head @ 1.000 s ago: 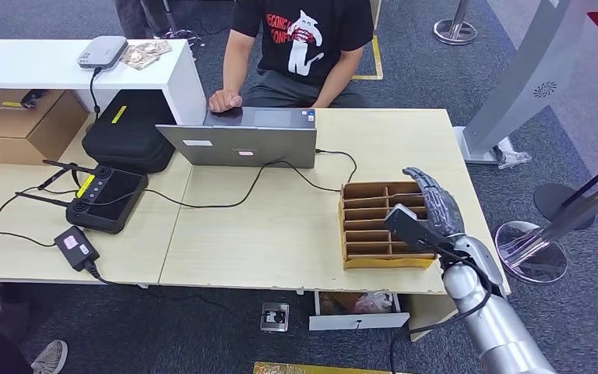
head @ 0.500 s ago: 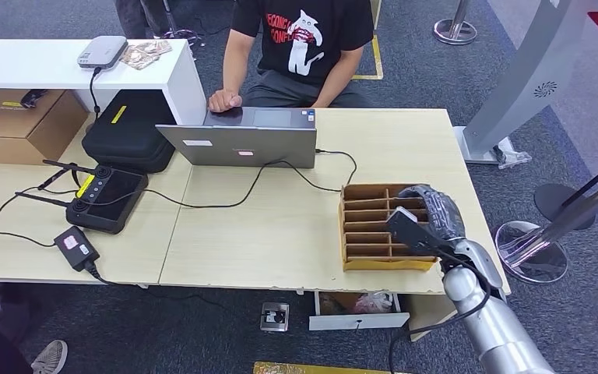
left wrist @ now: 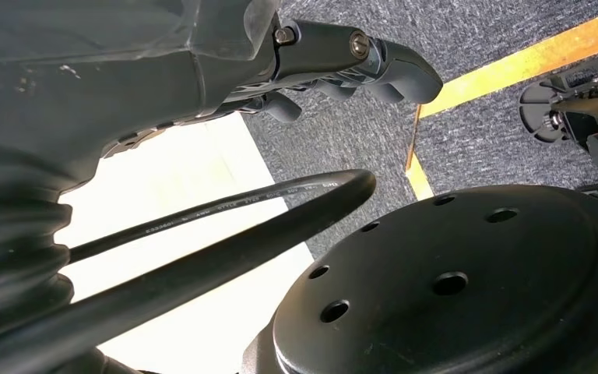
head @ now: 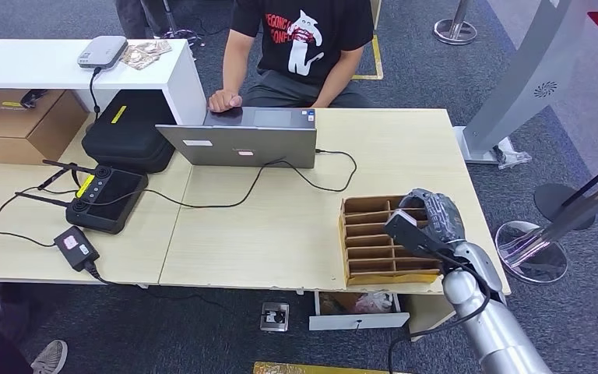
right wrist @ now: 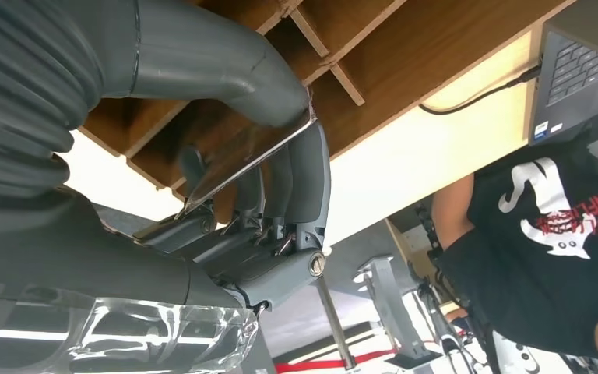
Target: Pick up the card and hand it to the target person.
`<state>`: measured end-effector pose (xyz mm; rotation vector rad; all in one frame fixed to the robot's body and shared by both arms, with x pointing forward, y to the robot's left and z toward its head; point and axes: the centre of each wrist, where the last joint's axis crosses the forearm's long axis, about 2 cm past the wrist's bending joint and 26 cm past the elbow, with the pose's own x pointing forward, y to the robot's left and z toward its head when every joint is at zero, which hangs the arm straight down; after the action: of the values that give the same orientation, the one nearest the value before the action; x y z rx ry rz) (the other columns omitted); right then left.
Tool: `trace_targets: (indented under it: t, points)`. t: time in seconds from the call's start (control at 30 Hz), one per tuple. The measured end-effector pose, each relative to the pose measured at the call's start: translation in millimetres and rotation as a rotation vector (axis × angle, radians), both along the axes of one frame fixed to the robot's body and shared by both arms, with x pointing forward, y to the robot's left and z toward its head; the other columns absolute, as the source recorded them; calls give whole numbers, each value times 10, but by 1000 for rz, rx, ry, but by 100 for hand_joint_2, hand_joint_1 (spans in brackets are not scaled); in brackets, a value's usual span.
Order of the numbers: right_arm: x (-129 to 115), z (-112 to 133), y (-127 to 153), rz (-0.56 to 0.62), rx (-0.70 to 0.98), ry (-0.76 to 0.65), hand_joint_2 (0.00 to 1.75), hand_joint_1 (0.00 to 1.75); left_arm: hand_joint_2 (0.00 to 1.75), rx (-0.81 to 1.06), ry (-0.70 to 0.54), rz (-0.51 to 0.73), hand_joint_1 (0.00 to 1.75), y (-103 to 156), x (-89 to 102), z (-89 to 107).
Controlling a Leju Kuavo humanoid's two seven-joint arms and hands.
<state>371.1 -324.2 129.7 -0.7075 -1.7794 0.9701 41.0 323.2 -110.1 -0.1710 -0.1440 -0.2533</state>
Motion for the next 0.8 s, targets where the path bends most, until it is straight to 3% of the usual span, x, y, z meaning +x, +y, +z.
trace_targets:
  t: [0.43,0.8]
  points:
    - [21,120,30,27,5,-85,175,144,175,-7,-13,21,0,-4,-19,-2]
    - [37,671,167,91,83,-292,175,136,175,-12,-17,35,0,-12,-43,-5]
